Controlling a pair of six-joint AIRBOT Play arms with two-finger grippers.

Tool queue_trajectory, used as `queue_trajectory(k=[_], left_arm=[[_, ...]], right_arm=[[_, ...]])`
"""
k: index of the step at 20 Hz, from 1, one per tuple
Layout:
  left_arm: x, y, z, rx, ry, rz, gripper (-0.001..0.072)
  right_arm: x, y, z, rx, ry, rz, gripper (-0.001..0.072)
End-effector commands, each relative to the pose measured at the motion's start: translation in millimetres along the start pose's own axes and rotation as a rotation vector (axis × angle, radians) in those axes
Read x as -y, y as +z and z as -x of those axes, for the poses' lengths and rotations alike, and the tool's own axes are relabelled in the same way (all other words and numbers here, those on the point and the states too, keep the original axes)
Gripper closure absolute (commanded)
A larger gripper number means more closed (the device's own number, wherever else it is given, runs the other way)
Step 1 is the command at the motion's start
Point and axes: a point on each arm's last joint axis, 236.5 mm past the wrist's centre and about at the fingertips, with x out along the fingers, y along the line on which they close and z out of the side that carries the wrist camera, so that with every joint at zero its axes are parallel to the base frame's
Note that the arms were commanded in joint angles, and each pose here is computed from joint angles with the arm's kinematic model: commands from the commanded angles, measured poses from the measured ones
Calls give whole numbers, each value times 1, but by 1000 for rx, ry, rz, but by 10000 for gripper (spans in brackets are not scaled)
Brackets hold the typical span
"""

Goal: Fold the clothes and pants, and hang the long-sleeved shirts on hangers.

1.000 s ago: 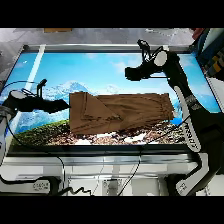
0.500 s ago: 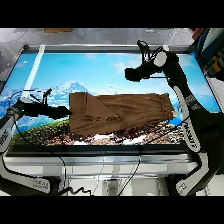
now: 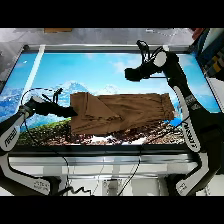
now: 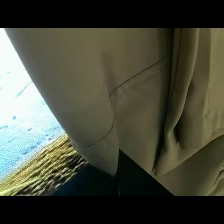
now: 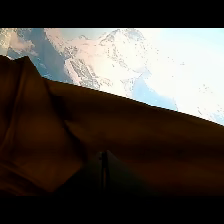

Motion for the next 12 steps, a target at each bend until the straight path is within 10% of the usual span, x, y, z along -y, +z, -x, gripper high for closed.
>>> queue_trajectory(k=[1, 12], left_arm=[[0, -2, 16, -37, 53, 34, 697], [71, 32, 249, 101, 472, -178, 698]], right_arm=[[0, -5, 0, -21, -1, 22, 681], [-6, -29, -14, -118, 14, 105, 680]])
